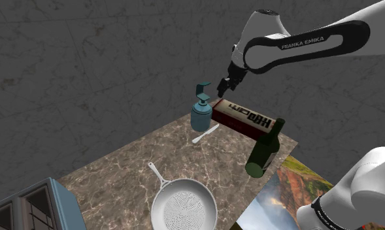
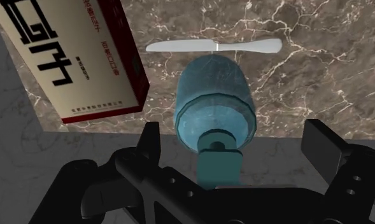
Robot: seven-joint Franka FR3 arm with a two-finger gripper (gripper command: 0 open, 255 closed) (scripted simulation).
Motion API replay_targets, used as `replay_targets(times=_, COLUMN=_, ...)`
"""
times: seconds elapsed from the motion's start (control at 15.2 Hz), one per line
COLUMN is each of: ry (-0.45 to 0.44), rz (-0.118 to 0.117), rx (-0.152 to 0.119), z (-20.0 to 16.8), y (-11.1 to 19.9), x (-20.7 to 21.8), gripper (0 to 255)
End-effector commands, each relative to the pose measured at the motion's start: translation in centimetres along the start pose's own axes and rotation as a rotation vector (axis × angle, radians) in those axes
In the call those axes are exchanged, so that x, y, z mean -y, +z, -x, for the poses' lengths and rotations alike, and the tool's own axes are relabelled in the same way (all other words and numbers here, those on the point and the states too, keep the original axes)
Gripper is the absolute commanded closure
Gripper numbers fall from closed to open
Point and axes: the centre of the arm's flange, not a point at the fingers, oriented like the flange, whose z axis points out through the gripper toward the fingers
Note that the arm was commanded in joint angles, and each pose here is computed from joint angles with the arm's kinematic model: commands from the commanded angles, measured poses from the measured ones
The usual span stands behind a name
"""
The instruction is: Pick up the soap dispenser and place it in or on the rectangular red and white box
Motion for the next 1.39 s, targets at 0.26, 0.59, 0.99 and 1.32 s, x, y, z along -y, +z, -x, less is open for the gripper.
replay_targets(times=0.26, ry=0.008, rz=-0.017, rx=-0.038, z=-5.4, y=5.5, x=0.2, gripper=0)
replay_targets(times=0.59, ry=0.010, rz=-0.021, rx=-0.047, z=-6.7, y=8.3, x=0.4, gripper=0)
replay_targets(times=0.99, ry=0.010, rz=-0.021, rx=-0.047, z=-6.8, y=10.7, x=0.4, gripper=0)
replay_targets(times=1.32, ry=0.010, rz=-0.021, rx=-0.047, z=-6.8, y=10.7, x=0.4, gripper=0)
